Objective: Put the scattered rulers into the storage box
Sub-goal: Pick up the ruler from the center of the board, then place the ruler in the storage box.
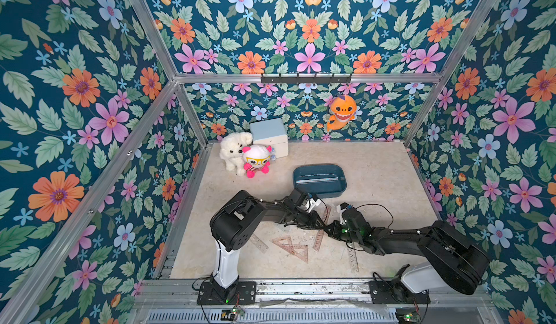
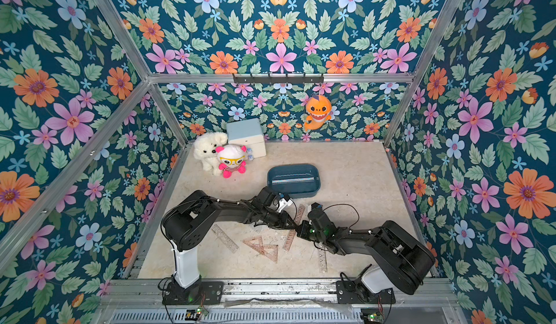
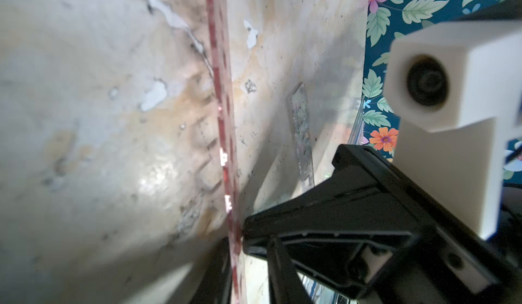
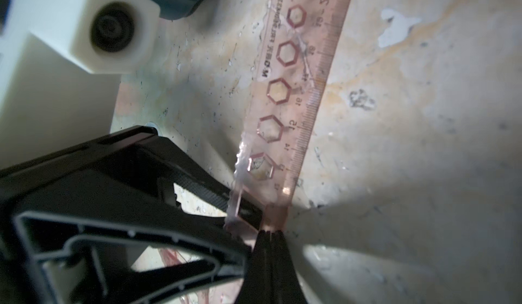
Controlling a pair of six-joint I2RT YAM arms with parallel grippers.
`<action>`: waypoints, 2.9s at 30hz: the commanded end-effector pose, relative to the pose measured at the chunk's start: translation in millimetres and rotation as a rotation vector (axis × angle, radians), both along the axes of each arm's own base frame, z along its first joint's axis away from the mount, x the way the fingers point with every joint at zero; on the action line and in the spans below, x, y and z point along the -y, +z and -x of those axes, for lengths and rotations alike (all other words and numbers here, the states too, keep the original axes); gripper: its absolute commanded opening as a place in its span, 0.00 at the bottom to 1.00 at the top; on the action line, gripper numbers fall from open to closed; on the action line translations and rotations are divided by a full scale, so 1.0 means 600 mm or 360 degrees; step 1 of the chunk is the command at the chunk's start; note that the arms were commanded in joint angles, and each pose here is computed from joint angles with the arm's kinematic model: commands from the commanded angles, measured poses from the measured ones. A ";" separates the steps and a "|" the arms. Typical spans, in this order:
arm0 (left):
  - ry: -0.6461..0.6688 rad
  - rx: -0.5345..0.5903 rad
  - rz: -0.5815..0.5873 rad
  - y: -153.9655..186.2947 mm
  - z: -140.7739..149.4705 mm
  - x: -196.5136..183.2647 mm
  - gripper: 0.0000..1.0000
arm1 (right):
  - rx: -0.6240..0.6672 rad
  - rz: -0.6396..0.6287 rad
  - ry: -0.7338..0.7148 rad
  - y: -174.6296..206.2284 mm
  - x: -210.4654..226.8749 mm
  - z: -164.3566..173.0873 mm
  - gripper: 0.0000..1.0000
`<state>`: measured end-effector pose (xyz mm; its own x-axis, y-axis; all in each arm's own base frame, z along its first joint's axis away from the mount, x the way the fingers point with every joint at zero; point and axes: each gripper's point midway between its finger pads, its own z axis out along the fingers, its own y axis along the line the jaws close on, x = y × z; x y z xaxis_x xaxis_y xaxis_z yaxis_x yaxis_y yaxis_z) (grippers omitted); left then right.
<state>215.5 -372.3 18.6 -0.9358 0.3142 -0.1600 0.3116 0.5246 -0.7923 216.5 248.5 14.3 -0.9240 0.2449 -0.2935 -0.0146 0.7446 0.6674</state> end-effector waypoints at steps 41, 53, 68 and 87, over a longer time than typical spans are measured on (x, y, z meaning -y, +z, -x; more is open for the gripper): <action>-0.0352 0.0188 0.0551 0.247 0.012 -0.001 0.00 | 0.0373 -0.0995 0.0167 0.326 0.044 -0.119 0.46; -0.0356 0.0185 0.0563 0.248 0.013 0.000 0.00 | 0.0370 -0.1014 0.0174 0.320 0.042 -0.120 0.00; 0.0353 0.0753 -0.0274 0.250 -0.183 -0.148 0.63 | 0.0785 -0.0511 -0.0645 0.379 0.127 -0.292 0.00; 0.0598 0.0929 -0.0591 0.239 -0.223 -0.233 0.69 | 0.0998 -0.0201 -0.1056 0.285 0.034 -0.478 0.00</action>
